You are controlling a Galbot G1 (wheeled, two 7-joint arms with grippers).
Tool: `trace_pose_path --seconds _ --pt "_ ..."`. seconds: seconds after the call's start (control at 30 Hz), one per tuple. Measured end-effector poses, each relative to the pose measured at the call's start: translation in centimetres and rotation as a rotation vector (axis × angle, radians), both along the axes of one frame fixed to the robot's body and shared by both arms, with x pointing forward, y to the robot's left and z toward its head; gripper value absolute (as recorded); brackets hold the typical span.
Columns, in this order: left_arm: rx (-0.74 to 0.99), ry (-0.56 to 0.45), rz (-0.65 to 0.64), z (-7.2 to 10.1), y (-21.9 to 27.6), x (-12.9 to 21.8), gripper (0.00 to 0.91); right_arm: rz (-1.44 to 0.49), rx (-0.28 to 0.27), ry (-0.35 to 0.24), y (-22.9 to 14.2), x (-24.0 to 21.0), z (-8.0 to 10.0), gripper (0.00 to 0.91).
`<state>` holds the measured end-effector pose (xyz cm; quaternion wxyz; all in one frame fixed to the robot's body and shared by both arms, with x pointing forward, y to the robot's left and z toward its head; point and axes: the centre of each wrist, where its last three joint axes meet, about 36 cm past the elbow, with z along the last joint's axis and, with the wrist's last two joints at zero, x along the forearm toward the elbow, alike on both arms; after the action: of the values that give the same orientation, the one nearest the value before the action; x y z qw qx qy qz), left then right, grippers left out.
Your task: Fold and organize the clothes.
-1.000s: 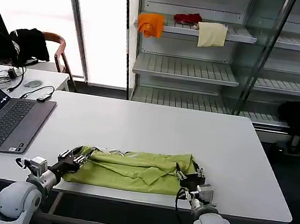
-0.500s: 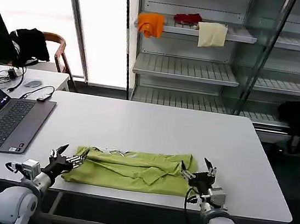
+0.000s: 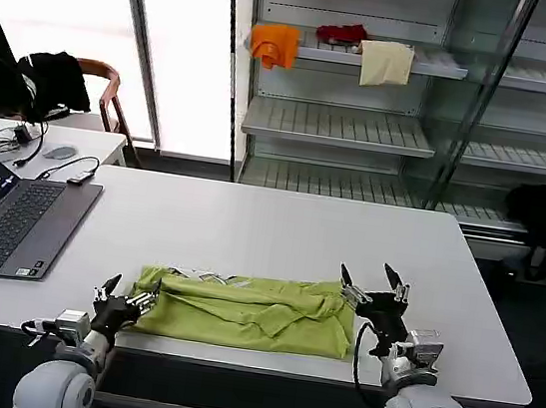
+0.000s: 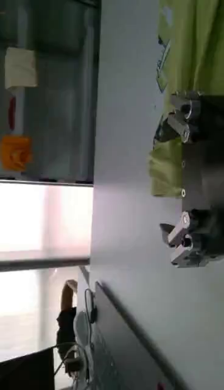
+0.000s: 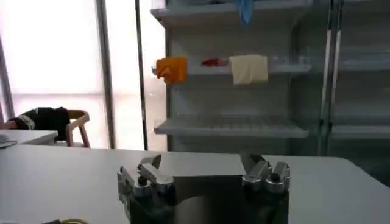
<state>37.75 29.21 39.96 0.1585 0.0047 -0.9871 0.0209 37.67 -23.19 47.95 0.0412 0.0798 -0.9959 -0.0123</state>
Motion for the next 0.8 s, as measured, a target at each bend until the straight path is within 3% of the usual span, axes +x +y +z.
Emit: trace_pose_path --seconds 0.1,0.23,0.27,0.3,0.33,0.37,0.8 --pt "-0.003 0.008 0.007 -0.5 -0.4 0.1 0.786 -0.002 0.01 0.001 0.1 -0.1 -0.1 0.907" --pt "-0.004 0.022 0.011 -1.1 -0.8 0.2 0.453 -0.004 0.018 0.002 0.4 -0.2 -0.4 0.907" --pt "-0.005 0.024 0.013 -1.2 -0.8 0.2 0.322 -0.007 0.019 0.002 0.5 -0.2 -0.5 0.907" --pt "-0.007 0.027 0.014 -1.3 -0.9 0.2 0.262 -0.009 0.02 0.002 0.5 -0.2 -0.5 0.907" --pt "-0.007 0.03 0.015 -1.4 -0.9 0.2 0.091 -0.011 0.021 0.002 0.6 -0.2 -0.6 0.907" --pt "-0.008 0.032 0.015 -1.4 -0.9 0.2 0.03 -0.013 0.023 0.002 0.6 -0.1 -0.6 0.907" --pt "-0.042 0.053 0.005 -1.3 -1.1 0.2 0.01 -0.028 0.041 -0.005 1.3 -0.1 -0.6 0.907"
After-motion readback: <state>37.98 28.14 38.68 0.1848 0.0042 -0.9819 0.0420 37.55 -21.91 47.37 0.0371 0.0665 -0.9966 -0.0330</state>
